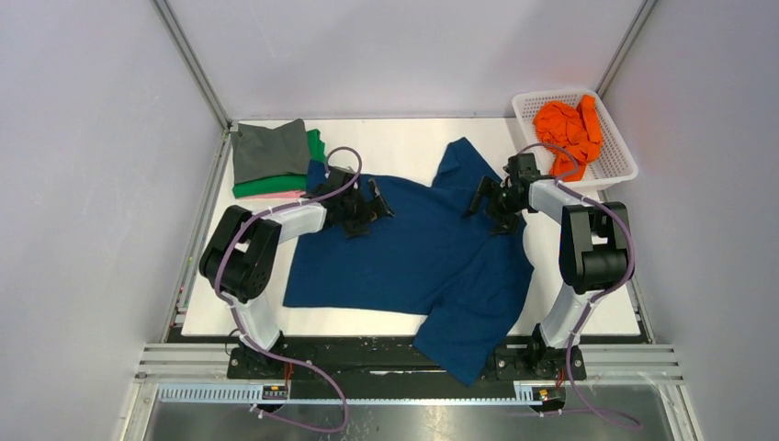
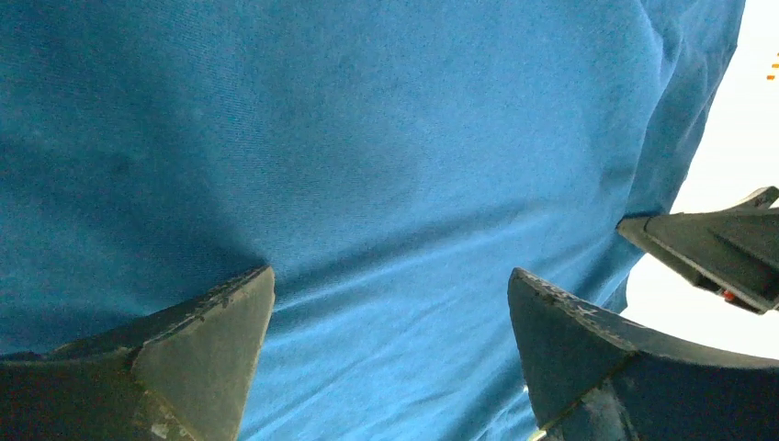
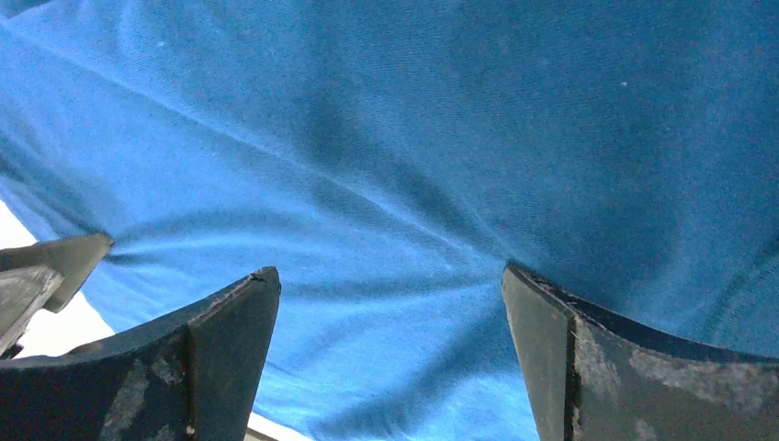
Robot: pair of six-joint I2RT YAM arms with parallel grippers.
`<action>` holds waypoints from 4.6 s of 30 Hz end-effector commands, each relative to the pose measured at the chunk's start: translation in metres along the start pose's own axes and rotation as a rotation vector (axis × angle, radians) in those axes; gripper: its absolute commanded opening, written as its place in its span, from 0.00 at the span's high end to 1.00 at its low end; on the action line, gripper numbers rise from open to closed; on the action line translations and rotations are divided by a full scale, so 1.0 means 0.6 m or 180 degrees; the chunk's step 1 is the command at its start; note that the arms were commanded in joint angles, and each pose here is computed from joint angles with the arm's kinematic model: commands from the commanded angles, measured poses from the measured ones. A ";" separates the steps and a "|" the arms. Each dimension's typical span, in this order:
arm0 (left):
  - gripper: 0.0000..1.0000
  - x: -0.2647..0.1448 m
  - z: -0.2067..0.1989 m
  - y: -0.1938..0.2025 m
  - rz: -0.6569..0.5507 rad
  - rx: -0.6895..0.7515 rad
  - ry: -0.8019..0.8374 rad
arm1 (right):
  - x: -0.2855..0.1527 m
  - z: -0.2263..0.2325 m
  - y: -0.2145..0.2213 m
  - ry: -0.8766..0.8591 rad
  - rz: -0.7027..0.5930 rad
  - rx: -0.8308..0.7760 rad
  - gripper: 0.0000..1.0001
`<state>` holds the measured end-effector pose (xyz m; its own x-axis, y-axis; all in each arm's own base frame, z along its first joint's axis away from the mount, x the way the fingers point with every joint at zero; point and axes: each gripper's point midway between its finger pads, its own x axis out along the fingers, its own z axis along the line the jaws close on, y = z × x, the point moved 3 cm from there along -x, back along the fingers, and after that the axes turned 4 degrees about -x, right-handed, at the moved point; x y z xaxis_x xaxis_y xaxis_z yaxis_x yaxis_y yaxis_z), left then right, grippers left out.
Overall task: Fold and stack the t-shirts
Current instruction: Flatten out the tshirt, then grab the side of the flattened tshirt closest away from the robot with both arms
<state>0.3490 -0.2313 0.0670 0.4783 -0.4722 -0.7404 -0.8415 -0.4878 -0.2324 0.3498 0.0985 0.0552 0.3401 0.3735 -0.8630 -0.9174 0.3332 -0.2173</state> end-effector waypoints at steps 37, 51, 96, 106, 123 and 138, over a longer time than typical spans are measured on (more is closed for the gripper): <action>0.01 -0.069 0.034 -0.054 -0.0214 -0.0046 -0.0287 | 0.119 0.198 -0.249 -0.0176 -0.1493 0.0801 0.01; 0.01 -0.086 0.001 -0.093 -0.0410 -0.0002 -0.0242 | 0.122 0.368 -0.309 -0.0264 -0.1447 -0.0388 0.01; 0.01 0.100 -0.152 -0.355 -0.0613 0.0006 0.0106 | 0.015 0.149 -0.303 0.0056 -0.0434 -0.0241 0.00; 0.01 -0.226 -0.149 -0.237 -0.1545 0.0710 -0.0190 | -0.211 0.125 -0.202 0.0134 -0.1773 -0.0790 0.00; 0.16 -0.248 0.245 0.034 -0.1196 -0.0759 -0.1332 | -0.172 -0.025 0.143 0.0631 -0.1184 -0.0515 0.00; 0.57 -0.210 0.305 0.071 -0.0924 -0.1006 -0.1813 | -0.172 -0.083 0.189 0.1155 -0.0941 -0.0584 0.01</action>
<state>0.2116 -0.0613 0.0446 0.4167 0.1036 -0.9031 -0.5707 -0.7435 -0.3486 0.2011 0.0618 0.0928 0.5223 0.0023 -0.8528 -0.8322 0.2196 -0.5091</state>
